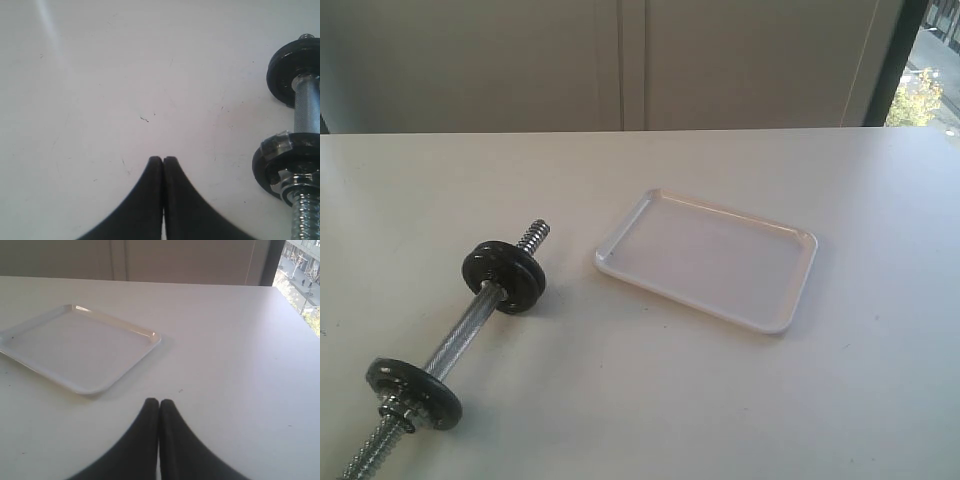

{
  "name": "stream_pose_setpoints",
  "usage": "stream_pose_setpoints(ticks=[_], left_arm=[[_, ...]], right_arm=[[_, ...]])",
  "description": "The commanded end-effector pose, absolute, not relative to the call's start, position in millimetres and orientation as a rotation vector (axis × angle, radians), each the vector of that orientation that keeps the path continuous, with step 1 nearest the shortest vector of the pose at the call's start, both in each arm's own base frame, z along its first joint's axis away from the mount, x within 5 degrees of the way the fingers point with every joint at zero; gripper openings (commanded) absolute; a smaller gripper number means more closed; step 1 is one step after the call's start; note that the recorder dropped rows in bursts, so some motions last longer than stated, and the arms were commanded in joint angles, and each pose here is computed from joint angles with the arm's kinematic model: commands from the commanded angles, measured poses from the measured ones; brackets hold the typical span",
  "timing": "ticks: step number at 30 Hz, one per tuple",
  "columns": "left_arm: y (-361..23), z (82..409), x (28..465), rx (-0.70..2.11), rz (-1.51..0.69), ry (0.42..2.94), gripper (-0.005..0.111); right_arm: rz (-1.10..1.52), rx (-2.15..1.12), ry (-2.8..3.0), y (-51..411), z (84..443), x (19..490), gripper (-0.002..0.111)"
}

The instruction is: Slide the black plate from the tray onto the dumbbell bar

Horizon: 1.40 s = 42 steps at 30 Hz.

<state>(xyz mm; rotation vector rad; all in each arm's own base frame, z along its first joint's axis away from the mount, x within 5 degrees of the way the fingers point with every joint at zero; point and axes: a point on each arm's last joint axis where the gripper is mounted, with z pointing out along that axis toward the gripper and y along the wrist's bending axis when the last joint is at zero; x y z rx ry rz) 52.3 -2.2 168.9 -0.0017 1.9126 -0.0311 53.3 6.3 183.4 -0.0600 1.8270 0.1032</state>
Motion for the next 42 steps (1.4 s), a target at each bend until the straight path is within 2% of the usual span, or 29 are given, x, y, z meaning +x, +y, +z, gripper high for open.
stream_pose_setpoints(ticks=[1,42], left_arm=[[-2.7,168.2,52.3,0.005,-0.037,1.911,0.0],[-3.5,168.2,52.3,0.02,-0.047,1.911,0.0]], right_arm=[[0.105,-0.058,1.825,6.3,182.4,53.2,0.0],[0.105,-0.058,1.825,6.3,182.4,53.2,0.0]])
